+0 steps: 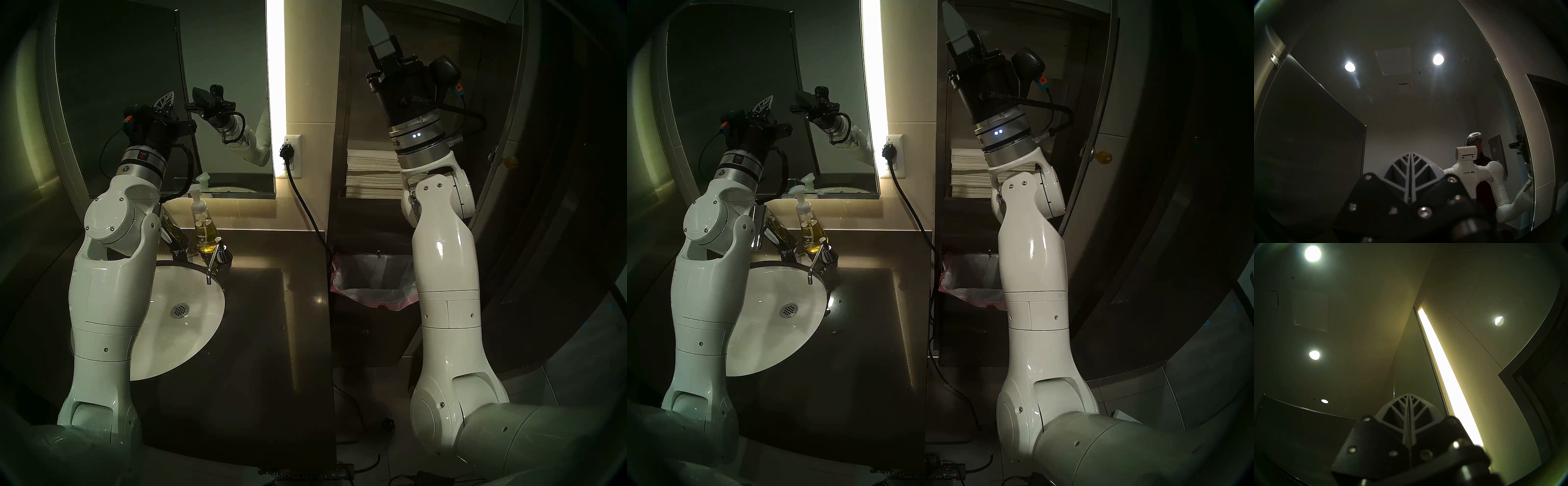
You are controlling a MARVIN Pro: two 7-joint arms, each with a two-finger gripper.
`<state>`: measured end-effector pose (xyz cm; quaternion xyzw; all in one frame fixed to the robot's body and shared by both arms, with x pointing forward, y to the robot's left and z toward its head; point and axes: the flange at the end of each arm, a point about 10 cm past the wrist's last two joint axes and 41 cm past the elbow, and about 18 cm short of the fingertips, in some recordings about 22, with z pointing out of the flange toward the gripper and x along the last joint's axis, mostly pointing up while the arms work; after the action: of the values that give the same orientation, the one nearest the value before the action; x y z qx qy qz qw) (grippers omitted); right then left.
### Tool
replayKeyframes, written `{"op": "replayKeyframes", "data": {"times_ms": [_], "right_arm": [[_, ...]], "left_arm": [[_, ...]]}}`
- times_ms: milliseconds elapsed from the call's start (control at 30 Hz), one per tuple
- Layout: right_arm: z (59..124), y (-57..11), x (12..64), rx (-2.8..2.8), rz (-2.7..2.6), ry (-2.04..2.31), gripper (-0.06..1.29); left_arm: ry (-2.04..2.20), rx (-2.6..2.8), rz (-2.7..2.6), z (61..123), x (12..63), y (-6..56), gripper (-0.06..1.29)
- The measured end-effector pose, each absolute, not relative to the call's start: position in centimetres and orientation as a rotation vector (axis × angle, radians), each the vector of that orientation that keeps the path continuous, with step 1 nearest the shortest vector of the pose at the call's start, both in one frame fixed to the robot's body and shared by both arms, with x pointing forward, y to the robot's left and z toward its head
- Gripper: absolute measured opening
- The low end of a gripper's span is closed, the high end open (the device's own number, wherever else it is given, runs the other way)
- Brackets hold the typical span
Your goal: Twist key and open towel dispenser
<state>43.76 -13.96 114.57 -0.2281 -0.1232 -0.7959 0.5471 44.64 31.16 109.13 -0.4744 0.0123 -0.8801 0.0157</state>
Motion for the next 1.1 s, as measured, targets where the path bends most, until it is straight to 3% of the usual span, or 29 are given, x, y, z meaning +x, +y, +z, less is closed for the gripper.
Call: {"op": "replayKeyframes", "data": {"times_ms": [1100], "right_arm": [[115.2,-19.5,41.9,-0.547,-2.05,-0.222,-0.04]], "left_arm": [[0.089,-1.515,-2.781,108.7,45.3,28.7,-0.02]]}}
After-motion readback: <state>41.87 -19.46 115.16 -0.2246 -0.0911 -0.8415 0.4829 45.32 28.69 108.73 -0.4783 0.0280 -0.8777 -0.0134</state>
